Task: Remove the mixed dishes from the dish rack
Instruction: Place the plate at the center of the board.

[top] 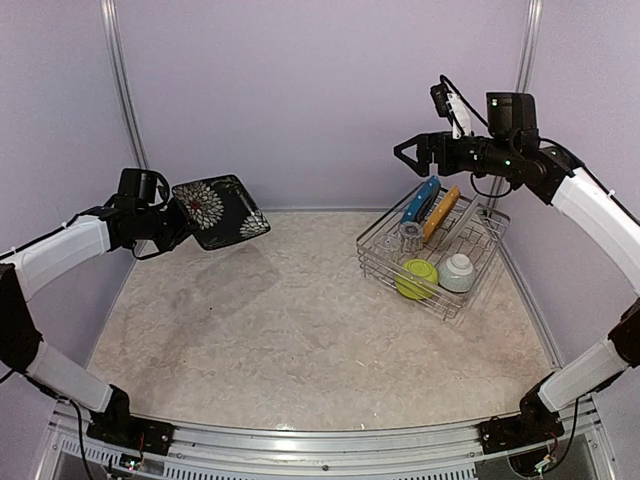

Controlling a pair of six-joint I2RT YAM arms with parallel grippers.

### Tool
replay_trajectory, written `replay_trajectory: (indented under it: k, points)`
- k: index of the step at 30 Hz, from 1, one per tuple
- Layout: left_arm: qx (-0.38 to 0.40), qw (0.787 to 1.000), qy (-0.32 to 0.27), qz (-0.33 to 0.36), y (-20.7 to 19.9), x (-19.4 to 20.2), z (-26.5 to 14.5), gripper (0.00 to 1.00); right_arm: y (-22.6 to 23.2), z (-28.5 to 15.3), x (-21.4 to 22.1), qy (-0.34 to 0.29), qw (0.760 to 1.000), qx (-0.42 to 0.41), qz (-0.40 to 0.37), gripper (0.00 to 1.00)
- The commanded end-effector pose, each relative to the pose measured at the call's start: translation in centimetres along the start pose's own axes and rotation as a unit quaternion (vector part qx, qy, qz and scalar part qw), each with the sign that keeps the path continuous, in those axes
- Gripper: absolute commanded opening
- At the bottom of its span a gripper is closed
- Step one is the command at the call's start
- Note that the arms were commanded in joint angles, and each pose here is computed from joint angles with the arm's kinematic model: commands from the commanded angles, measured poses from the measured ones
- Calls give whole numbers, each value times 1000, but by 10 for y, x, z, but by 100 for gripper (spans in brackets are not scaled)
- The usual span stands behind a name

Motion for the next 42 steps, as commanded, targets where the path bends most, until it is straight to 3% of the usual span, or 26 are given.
replay_trajectory:
  k: [1, 5, 16, 26, 42]
  points:
    - [112, 990, -88, -17, -47, -38, -11, 0, -8, -2, 9, 16, 1000, 22, -1, 99]
    - [183, 983, 6, 24, -64, -26, 7, 0, -6, -3, 13, 25, 1000, 15, -8, 99]
    - [216, 957, 194, 21, -54, -4, 70, 0, -5, -7, 22, 40, 999, 5, -16, 99]
    - [221, 941, 252, 43, -34, 8, 128, 0, -6, -7, 29, 46, 999, 5, -3, 99]
    - [227, 926, 300, 34, -3, 24, 178, 0, -8, -2, 42, 59, 998, 3, 33, 99]
Point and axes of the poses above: each gripper's point midway between its finger pads, its own z axis out along the fingers, its own y axis along the line the jaws close on, x = y × z, the point moved 6 cm from there along -z, back along the fingers, and after that the axes turned 3 degrees about z, right-handed, at the moved point
